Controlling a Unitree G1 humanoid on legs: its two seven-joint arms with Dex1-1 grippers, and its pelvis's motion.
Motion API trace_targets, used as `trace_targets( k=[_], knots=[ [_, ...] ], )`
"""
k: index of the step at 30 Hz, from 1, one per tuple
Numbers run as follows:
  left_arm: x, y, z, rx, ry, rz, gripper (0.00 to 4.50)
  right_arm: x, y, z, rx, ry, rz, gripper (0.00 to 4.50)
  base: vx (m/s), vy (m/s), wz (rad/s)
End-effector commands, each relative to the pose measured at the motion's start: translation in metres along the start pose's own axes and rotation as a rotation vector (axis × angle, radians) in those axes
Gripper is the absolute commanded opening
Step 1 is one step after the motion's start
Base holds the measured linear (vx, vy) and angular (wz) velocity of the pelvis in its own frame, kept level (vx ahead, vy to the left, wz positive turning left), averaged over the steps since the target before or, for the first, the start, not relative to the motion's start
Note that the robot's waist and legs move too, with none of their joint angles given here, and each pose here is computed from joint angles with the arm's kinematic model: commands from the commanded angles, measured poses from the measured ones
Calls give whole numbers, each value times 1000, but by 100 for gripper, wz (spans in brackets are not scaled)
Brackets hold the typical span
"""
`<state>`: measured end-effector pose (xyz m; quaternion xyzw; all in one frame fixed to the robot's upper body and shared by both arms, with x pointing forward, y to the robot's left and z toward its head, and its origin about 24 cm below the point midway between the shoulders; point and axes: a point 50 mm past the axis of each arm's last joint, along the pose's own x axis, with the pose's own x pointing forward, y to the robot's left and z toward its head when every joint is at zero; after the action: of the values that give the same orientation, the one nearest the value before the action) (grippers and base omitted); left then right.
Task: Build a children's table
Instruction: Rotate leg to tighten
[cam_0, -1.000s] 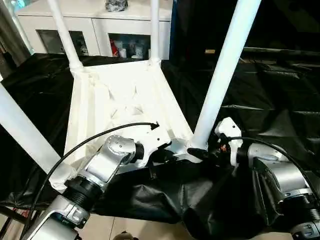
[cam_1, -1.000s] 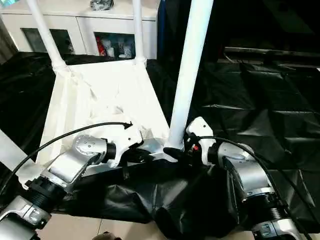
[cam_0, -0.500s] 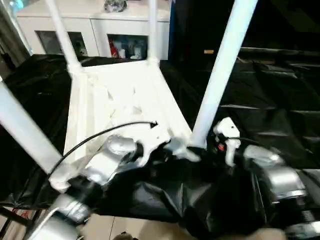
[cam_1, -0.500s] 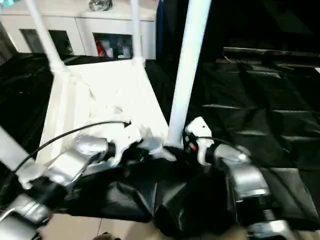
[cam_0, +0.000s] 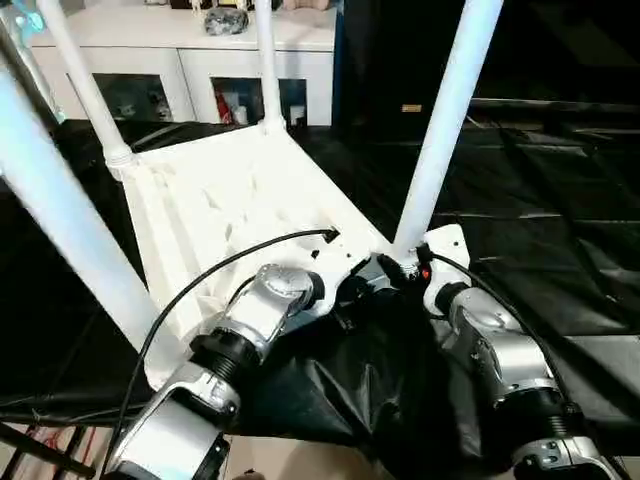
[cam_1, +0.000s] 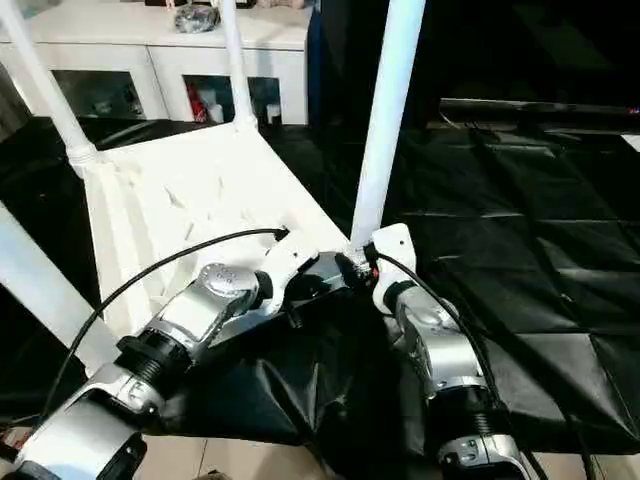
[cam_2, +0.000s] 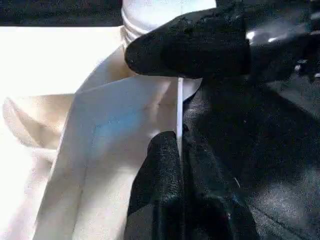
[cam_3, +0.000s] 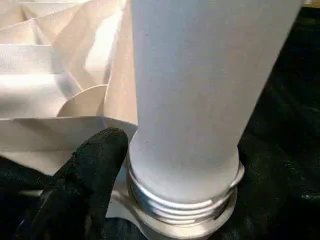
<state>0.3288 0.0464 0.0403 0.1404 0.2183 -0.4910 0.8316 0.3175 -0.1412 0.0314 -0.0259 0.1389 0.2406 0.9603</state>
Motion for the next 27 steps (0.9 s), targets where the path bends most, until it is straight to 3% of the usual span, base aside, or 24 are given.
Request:
trace_targets(
  k=[1,6,12,18,24,27],
  knots=[
    [3,-9,20,39,-128,-75,0,8,26,4,6,-7,182,372,0,0,0],
    [-17,-11,15,83,-182,-233,0,-16,9,12,-140,4,392,372,0,0,0],
    [-33,-12,8,98,-169,-339,0,-35,-3,13,-201,63,531,372,0,0,0],
    [-45,-11,-3,100,-136,-383,0,-41,-7,12,-199,103,599,372,0,0,0],
    [-50,-9,-6,94,-124,-386,0,-40,-2,13,-185,101,635,303,0,0,0],
    [-51,-9,-6,92,-124,-390,0,-40,-1,13,-174,96,651,292,0,0,0]
  ],
)
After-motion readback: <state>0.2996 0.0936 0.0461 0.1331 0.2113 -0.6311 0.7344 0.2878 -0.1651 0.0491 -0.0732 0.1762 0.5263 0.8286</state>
